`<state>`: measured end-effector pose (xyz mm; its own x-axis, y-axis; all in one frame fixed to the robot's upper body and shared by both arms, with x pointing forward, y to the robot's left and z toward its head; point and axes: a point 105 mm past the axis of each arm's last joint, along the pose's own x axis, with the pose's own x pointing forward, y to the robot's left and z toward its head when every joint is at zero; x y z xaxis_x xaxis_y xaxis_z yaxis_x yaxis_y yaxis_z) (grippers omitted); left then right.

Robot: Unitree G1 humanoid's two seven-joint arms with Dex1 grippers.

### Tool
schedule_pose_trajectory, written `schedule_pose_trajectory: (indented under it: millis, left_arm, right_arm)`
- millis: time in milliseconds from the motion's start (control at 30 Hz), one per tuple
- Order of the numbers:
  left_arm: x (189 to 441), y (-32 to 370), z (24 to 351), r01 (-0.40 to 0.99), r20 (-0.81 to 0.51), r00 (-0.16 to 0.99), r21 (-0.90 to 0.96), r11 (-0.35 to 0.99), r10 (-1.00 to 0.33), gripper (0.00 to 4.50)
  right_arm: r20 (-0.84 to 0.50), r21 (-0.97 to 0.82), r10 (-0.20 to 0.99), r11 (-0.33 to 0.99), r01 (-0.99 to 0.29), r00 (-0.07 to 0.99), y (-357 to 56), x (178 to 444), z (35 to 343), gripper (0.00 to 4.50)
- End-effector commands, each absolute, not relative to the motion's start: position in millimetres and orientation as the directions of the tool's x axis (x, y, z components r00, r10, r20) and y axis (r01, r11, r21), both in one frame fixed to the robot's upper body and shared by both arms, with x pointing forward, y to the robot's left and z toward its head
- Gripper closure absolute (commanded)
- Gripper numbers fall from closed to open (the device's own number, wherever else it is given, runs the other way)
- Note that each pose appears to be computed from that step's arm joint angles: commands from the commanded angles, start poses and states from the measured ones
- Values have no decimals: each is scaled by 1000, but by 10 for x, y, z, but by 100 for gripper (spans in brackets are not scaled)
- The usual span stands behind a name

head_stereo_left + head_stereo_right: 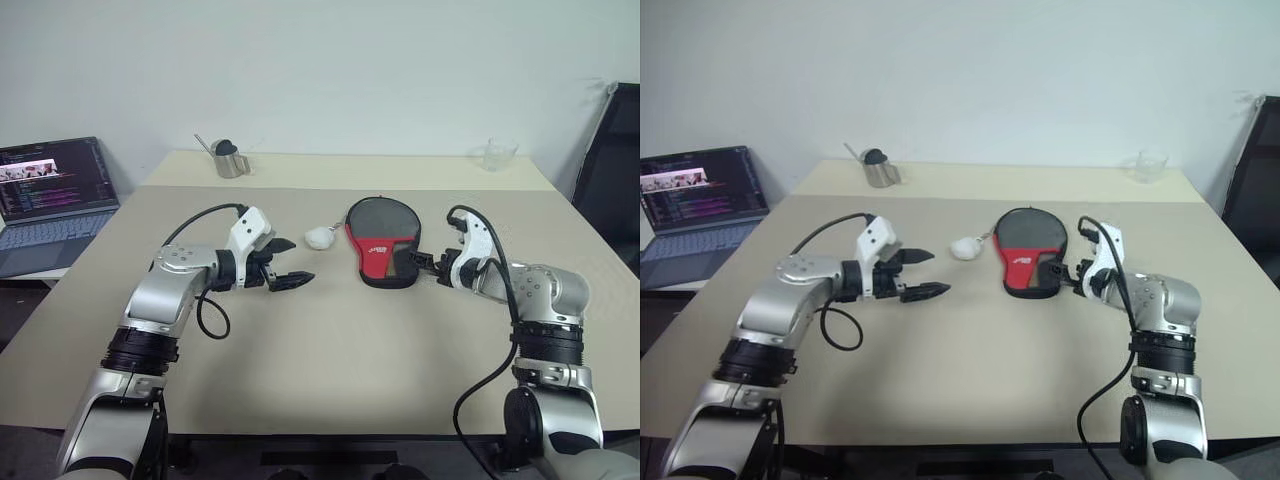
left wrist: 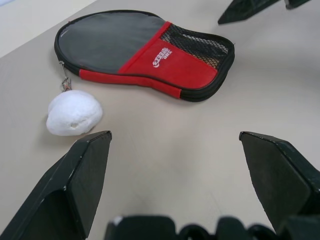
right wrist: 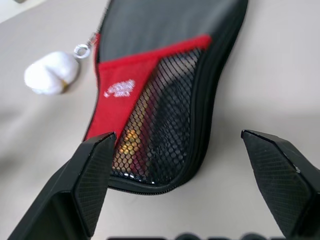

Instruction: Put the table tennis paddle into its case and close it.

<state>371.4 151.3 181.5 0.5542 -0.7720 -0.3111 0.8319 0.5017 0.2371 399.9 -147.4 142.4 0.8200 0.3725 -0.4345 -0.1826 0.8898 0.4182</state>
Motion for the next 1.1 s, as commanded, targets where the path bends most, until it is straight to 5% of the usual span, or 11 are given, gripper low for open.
schedule_pose_trajectory:
  millis: [33,633,900,1000,1100]
  left_arm:
    - [3697,1487,1902,827,-293,558,269,494,-776,0]
    - [3663,1489,1878,826,-301,561,268,496,-771,0]
    - [3675,1480,1876,827,-303,560,269,495,-771,0]
    - [3680,1476,1880,827,-303,560,270,494,-771,0]
    - [3683,1474,1883,826,-303,560,271,493,-771,0]
  right_arm:
    - [-413,442,389,876,-193,823,-1390,4031,1434,3]
    - [-470,465,369,876,-131,802,-1322,4077,1108,3]
    - [-413,516,432,836,-185,802,-1194,4069,1241,3]
    - [-406,533,457,822,-201,791,-1132,4056,1250,59]
    - [-394,551,469,809,-206,790,-1090,4055,1257,59]
